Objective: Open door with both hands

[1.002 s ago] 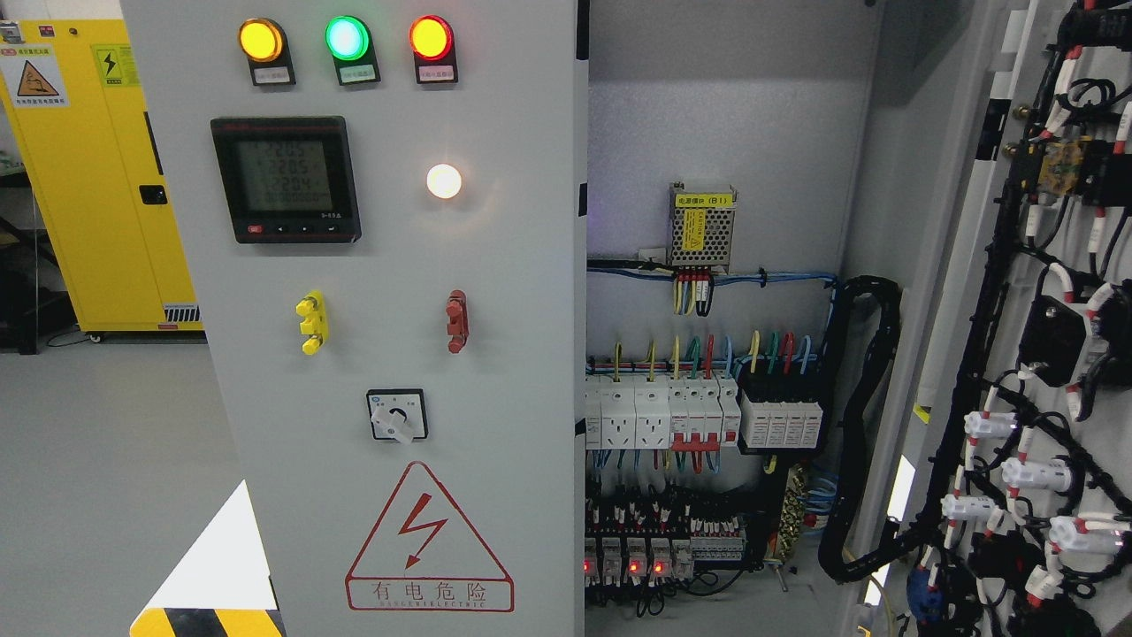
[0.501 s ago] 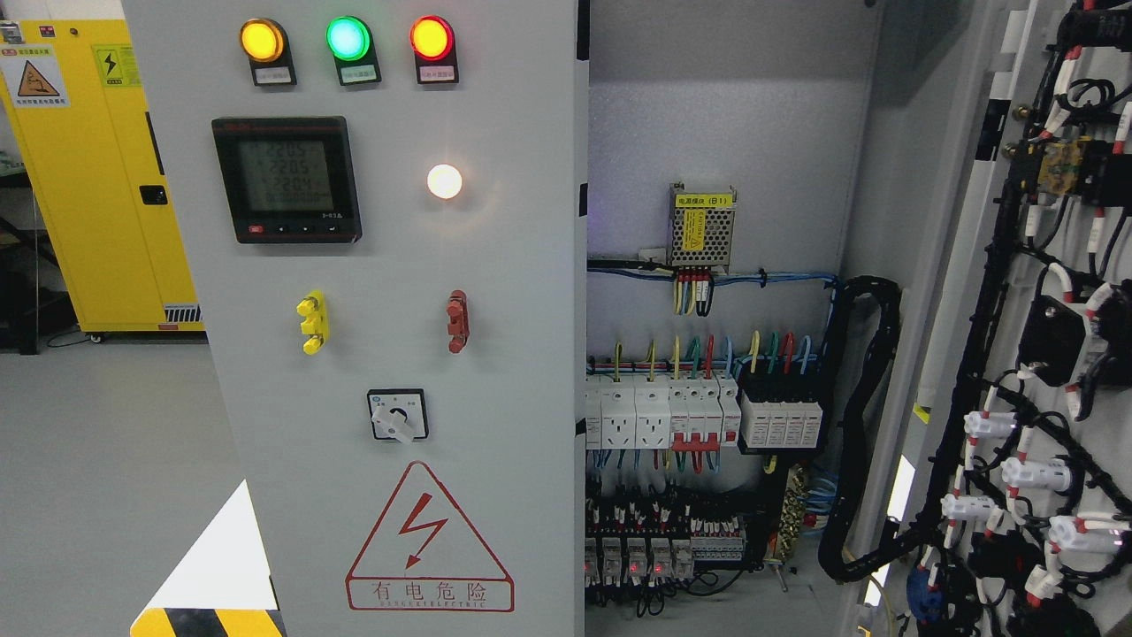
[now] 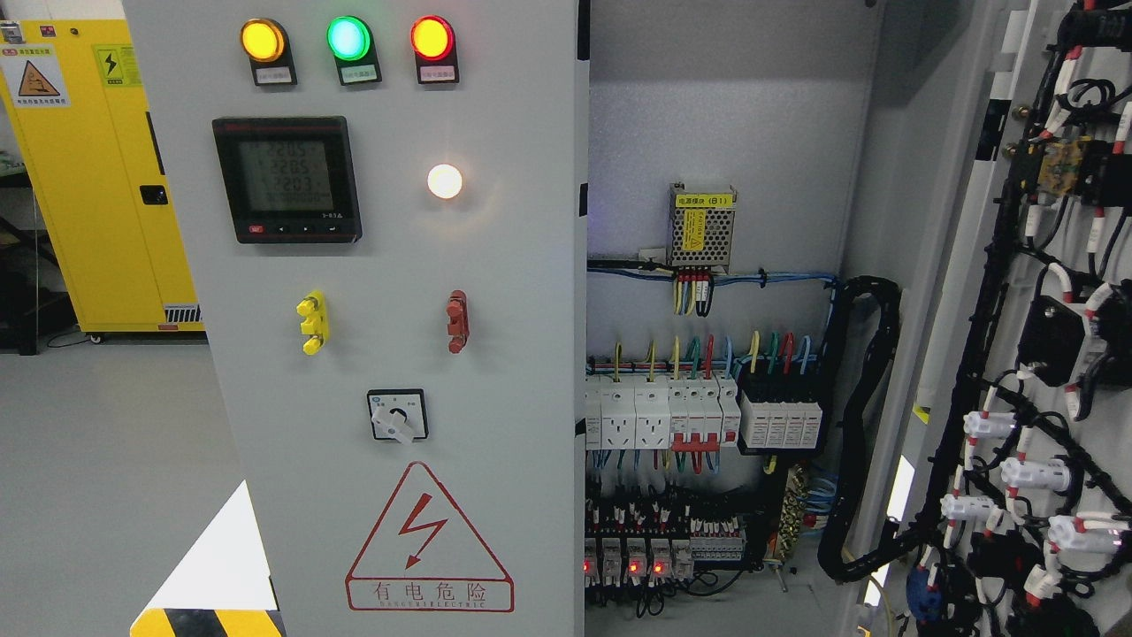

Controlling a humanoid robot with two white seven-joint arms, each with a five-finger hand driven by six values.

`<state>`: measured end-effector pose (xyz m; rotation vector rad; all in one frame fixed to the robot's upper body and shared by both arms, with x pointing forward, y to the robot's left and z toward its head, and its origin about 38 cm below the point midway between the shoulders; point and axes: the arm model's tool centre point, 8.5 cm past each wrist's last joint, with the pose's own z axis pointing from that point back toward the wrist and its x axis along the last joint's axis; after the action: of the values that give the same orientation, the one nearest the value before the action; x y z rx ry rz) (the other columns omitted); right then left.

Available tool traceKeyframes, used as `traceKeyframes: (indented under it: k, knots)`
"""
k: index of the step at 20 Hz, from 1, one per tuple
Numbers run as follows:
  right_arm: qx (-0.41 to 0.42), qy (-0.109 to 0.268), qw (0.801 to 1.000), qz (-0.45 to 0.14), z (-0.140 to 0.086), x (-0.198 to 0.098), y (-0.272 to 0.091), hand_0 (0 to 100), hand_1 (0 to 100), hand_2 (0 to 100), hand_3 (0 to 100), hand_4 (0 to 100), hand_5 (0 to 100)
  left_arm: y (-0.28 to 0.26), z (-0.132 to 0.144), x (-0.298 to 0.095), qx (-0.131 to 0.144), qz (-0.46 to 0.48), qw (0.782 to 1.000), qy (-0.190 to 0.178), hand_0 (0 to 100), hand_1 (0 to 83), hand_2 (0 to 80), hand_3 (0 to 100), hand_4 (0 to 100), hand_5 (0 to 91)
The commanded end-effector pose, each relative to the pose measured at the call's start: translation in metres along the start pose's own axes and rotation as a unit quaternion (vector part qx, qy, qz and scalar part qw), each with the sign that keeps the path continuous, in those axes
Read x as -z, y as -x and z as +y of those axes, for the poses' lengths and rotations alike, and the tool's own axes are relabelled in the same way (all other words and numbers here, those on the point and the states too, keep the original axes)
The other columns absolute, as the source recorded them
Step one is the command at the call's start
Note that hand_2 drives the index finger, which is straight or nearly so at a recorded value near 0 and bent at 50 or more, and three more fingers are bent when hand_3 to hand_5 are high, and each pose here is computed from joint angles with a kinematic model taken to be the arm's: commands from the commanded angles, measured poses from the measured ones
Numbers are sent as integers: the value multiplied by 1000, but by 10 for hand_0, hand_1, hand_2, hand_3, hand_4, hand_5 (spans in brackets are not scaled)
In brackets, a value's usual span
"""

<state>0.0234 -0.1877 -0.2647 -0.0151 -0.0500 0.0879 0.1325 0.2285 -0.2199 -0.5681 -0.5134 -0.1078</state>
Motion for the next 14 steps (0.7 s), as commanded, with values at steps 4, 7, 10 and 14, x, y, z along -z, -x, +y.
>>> traceKeyframes:
  k: [4, 7, 10, 14]
  knots:
    - [0, 0, 1000, 4, 0, 0, 6, 0, 500, 40, 0, 0, 0, 161, 20, -78, -103, 242, 952, -159, 120, 556, 0, 0, 0, 0]
    - [0, 0, 1000, 4, 0, 0, 6, 0, 500, 40, 0, 0, 0, 166, 25, -84, -67, 268, 943, -186, 120, 556, 0, 0, 0, 0]
    - [0, 0, 1000, 4, 0, 0, 6, 0, 500, 40, 0, 0, 0, 160, 35, -84, -55, 269, 932, -236, 120, 556, 0, 0, 0, 0]
    - [0, 0, 1000, 4, 0, 0, 6, 0, 500, 40, 0, 0, 0, 144, 49, -82, -36, 256, 924, -280, 120, 556, 0, 0, 0, 0]
